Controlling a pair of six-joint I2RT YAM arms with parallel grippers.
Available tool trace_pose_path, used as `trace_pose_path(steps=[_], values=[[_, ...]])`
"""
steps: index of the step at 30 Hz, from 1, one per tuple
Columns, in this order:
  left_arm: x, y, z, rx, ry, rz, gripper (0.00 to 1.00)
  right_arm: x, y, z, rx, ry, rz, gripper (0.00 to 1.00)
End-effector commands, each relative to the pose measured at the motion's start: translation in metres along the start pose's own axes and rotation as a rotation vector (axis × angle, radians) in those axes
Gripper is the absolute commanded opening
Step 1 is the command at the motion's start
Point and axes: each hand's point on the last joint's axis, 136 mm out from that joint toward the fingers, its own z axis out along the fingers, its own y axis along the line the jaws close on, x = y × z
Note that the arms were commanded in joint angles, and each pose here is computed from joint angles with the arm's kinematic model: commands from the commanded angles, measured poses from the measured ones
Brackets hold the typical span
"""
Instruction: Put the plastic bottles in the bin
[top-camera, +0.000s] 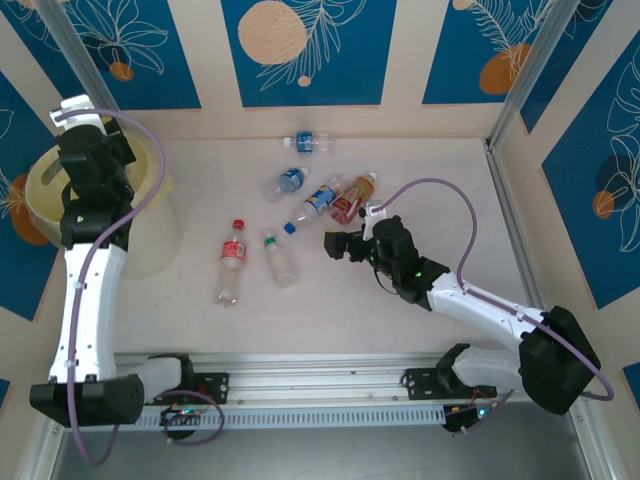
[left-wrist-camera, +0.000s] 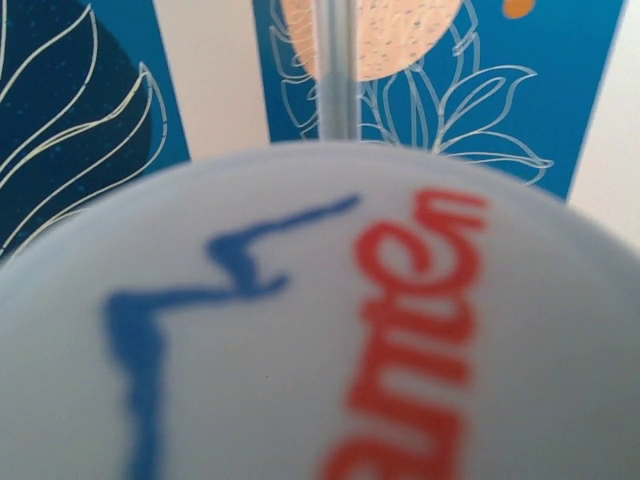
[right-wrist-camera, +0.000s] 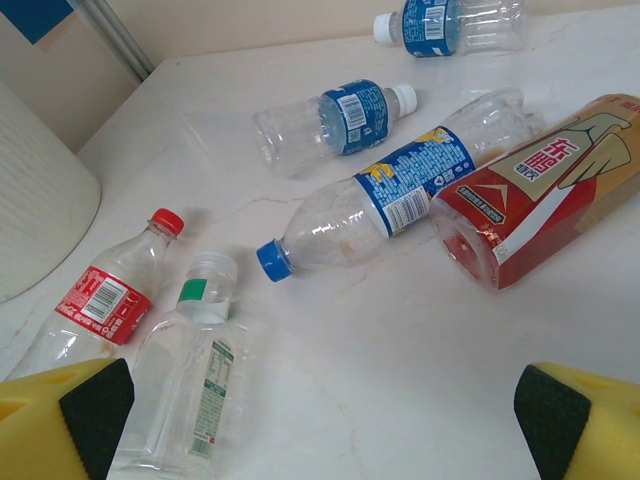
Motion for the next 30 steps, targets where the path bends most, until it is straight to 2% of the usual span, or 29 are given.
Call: trace_pose_path(steps=[1,7,11,14,16,18,25,30], values=[[0.009,0.013,0.02,-0.031,0.042,-0.019,0.46,-0.007,0.002,0.0,-0.008,-0.012,0.021,1.0],[0.044,0.041,0.05,-0.104,0.134,-0.06,0.49,-0.004,-0.001,-0.003,0.004,-0.004,0.022,1.0],[0.067,0.061,0.07,-0.174,0.194,-0.091,0.58,-0.003,-0.004,-0.004,0.01,-0.005,0.021,1.0],[0.077,0.072,0.076,-0.245,0.241,-0.093,0.71,-0.003,-0.004,-0.003,0.013,-0.004,0.024,1.0],[0.079,0.076,0.076,-0.273,0.264,-0.097,0.88,-0.004,-0.004,-0.003,0.013,-0.005,0.023,1.0],[0.077,0.077,0.074,-0.282,0.28,-0.108,0.99,-0.003,-0.005,-0.002,0.014,-0.004,0.025,1.0],[0.069,0.063,0.062,-0.26,0.295,-0.131,1.0,-0.003,-0.008,-0.002,0.03,-0.003,0.039,1.0],[0.058,0.021,0.045,-0.147,0.267,-0.116,1.0,-0.002,-0.016,-0.003,0.059,-0.004,0.076,1.0]])
